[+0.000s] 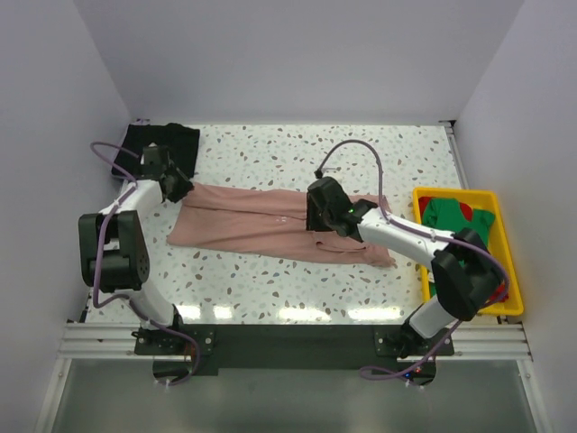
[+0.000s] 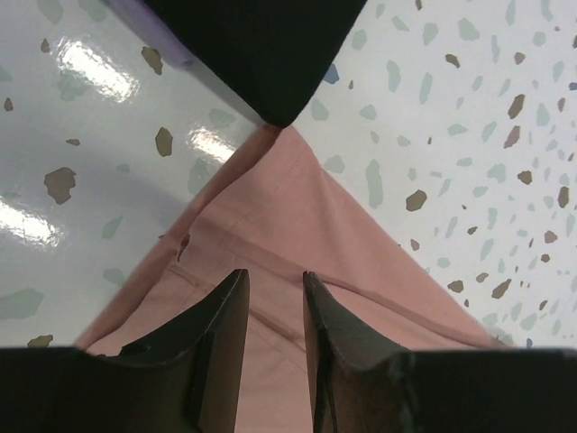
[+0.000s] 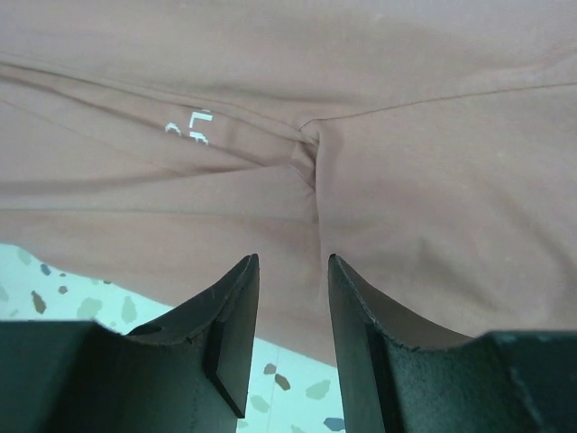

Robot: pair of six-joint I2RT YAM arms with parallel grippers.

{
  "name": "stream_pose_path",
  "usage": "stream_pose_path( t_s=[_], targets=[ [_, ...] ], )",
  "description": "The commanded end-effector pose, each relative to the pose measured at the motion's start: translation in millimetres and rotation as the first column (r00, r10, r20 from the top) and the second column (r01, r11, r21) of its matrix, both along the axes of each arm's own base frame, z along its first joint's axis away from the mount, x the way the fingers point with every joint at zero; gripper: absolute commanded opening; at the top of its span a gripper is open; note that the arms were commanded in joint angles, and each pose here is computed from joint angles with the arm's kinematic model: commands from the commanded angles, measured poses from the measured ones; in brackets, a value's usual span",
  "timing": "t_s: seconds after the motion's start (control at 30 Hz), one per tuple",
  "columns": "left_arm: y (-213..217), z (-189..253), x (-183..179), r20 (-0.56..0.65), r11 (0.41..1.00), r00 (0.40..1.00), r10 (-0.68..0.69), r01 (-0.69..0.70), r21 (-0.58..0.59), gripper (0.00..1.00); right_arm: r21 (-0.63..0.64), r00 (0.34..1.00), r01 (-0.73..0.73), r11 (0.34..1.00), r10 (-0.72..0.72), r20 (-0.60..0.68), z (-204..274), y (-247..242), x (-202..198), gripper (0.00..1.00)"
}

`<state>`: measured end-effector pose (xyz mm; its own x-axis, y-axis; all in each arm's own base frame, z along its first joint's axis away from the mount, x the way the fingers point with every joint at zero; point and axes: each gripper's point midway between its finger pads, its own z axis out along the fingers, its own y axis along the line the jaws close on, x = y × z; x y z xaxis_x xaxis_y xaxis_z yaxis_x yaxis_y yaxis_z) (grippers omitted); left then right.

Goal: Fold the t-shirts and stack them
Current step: Fold the tshirt

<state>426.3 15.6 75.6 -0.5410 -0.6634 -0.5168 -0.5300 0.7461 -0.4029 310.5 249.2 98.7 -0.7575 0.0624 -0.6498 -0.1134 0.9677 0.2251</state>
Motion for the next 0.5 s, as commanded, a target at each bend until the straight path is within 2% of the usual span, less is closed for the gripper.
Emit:
stream_pose_path(
  t_s=[0.0,0.33,0.47],
  targets=[
    [3.3,-5.0,5.7,-0.004,0.999,0.999,0.034,-0.034,0.025,0.34,-0.083,1.0,-0.017,0.996,0.017,0.005,-5.5,-2.2,7.4,0.4],
    [-3.0,-26.7,-0.5,-0.056,0.997,0.997,0.051,-0.047,0.06,0.36,-0.14,0.996,-0.068,0.988,0.059,-0.069,-43.0,3.1,-5.0,0.43],
    [1.0,-35.5,-4.6,-0.085,0.994,0.994,0.07,-0.063,0.088,0.36,-0.148,0.995,-0.068,0.987,0.057,-0.08,-48.6,1.4,-9.0,0.38]
  ],
)
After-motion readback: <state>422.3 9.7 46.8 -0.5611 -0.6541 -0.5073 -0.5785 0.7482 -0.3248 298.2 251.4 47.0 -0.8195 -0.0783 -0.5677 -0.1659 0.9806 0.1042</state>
